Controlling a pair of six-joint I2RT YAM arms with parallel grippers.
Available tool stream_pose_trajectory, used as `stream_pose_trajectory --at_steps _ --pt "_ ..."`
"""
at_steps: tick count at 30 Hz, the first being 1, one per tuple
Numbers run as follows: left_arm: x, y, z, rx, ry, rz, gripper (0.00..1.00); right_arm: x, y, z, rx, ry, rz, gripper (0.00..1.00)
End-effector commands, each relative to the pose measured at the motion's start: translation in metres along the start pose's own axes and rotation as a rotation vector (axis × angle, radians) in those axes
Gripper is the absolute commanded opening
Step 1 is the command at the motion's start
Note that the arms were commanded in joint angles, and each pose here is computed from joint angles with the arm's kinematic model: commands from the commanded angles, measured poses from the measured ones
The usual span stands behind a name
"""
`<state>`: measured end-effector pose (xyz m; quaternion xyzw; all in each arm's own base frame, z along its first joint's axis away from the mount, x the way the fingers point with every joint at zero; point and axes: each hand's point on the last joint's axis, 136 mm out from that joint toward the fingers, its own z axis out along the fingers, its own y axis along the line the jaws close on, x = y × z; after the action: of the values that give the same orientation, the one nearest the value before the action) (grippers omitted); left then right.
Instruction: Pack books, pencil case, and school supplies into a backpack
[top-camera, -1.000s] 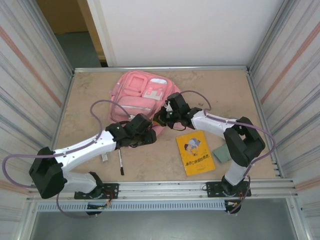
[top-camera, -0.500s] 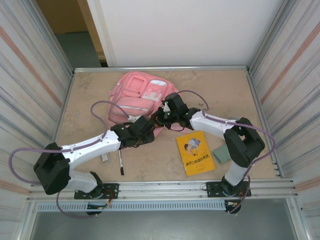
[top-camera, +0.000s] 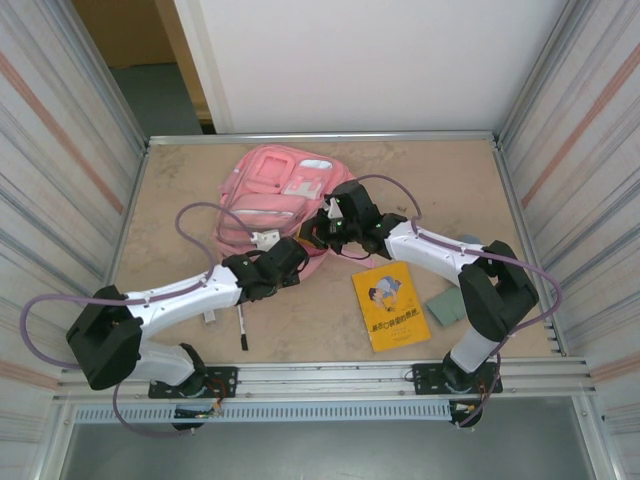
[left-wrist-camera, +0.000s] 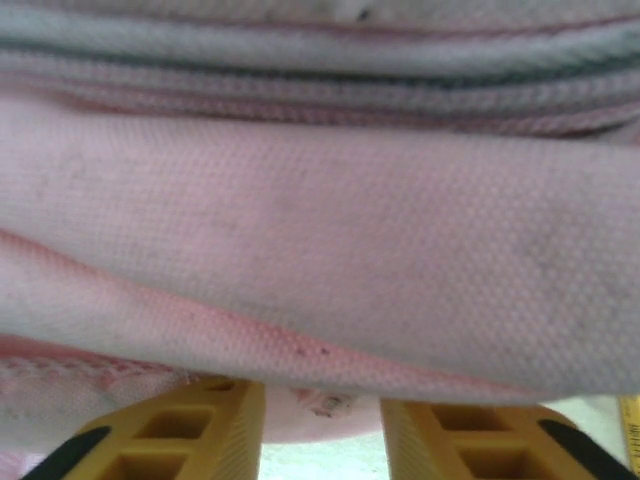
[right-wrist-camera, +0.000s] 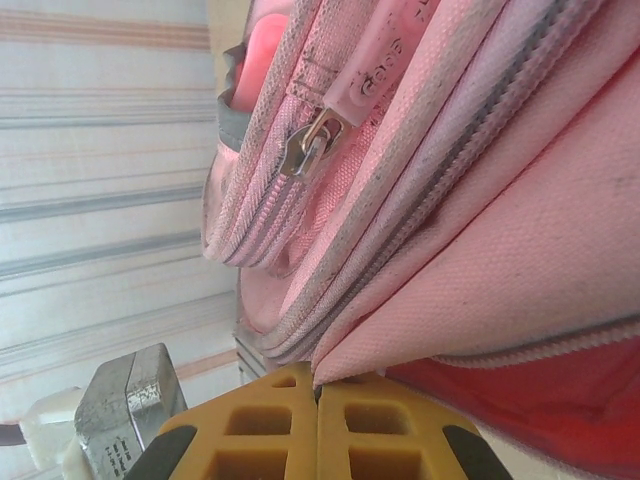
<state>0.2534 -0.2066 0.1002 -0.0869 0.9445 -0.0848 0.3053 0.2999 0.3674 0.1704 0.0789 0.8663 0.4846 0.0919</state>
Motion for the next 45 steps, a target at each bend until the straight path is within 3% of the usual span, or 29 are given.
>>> stream_pose_trajectory --at_steps 1,9,16,30,35,42,43,45 --pt "-0.009 0.003 0.0 -0.021 -0.057 0.045 0.25 0.002 0.061 -0.027 -0.151 -0.011 -0.087 0.0" --pt "-0.011 -0.011 -0.014 0.083 -0.045 0.151 0.1 0.0 0.054 -0.031 -0.119 -0.023 -0.109 0.0" --pt "-0.001 -0.007 -0.025 0.172 -0.016 0.127 0.0 -0.006 0.037 -0.03 -0.079 -0.031 -0.114 0.0" --pt "-0.011 0.031 -0.039 0.249 0.019 0.045 0.0 -0.039 -0.031 -0.052 0.118 -0.091 -0.151 0.0" --pt "-0.01 0.05 -0.035 0.213 0.005 0.027 0.0 -0.052 -0.043 -0.058 0.089 -0.072 -0.163 0.0" --pt "-0.003 0.013 -0.032 0.39 0.061 0.064 0.0 -0.073 -0.088 -0.063 0.172 -0.07 -0.095 0.0" --pt "-0.003 0.007 -0.032 0.409 0.068 0.069 0.0 -0.072 -0.091 -0.063 0.174 -0.065 -0.083 0.04" --pt "-0.003 -0.008 -0.032 0.451 0.07 0.086 0.0 -0.068 -0.092 -0.064 0.174 -0.053 -0.044 0.34"
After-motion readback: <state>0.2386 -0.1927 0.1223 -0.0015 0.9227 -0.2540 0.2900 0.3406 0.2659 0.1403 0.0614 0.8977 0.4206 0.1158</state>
